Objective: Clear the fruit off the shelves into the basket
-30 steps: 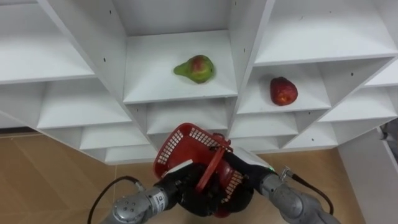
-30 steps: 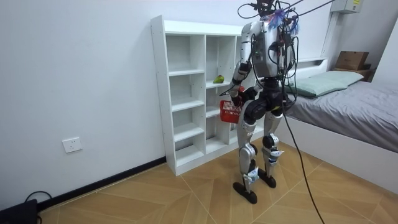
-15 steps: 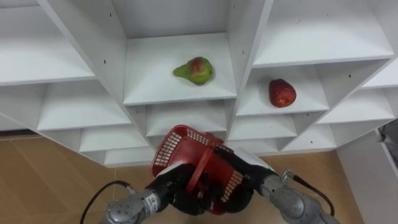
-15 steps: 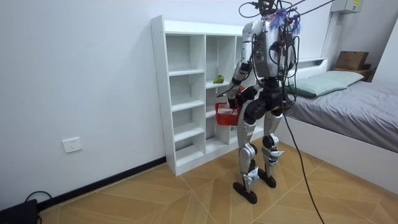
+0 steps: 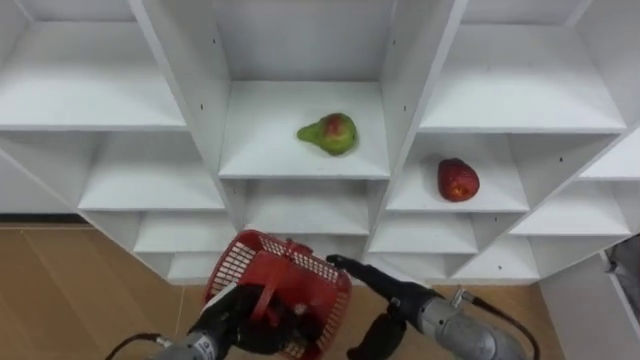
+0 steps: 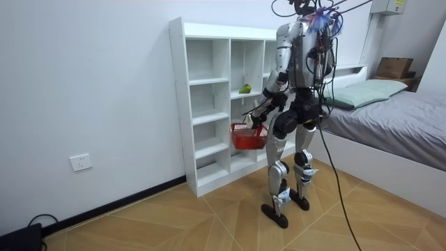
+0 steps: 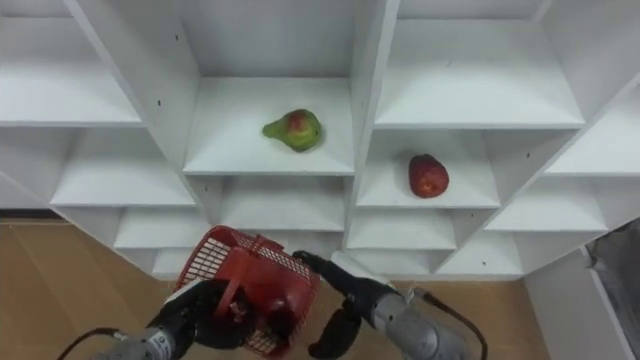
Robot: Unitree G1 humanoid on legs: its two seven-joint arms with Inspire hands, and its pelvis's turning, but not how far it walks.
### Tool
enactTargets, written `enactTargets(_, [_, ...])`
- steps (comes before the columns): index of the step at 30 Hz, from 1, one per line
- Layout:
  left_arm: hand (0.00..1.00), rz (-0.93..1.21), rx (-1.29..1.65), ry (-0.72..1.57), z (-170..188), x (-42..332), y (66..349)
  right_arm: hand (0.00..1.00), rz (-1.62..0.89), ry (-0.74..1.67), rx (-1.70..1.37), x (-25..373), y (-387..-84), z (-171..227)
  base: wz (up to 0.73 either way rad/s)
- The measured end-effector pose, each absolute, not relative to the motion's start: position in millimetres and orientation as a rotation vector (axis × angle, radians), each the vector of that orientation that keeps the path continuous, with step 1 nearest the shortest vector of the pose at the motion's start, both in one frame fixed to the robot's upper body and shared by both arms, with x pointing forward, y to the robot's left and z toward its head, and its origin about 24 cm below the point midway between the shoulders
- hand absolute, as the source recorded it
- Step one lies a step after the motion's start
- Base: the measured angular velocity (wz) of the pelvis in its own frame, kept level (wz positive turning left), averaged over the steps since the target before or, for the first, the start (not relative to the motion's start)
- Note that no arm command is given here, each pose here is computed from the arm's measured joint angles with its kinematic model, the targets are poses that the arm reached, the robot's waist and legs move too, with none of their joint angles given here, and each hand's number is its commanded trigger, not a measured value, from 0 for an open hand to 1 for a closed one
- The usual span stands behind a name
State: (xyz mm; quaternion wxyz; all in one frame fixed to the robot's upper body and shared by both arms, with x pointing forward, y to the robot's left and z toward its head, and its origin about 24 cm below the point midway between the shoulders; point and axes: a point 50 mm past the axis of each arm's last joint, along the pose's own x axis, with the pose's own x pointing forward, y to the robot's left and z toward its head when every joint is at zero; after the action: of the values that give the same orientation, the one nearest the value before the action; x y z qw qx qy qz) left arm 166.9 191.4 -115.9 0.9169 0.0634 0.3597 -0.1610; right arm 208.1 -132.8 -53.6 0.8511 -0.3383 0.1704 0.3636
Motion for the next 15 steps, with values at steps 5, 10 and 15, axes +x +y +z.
enactTargets(5, [1.00,-0.236,0.112,0.780,-121.6,160.1,204.2,0.00,0.756,0.236,-0.680,216.2,-121.6,-29.7,0.02])
enactTargets(10, [1.00,-0.196,0.120,0.812,-126.1,155.4,208.7,0.00,0.756,0.161,-0.656,219.3,-114.4,-14.6,0.05])
enactTargets(15, [1.00,-0.185,0.115,0.828,-128.8,152.4,208.7,0.00,0.745,0.101,-0.608,222.5,-111.9,0.3,0.09])
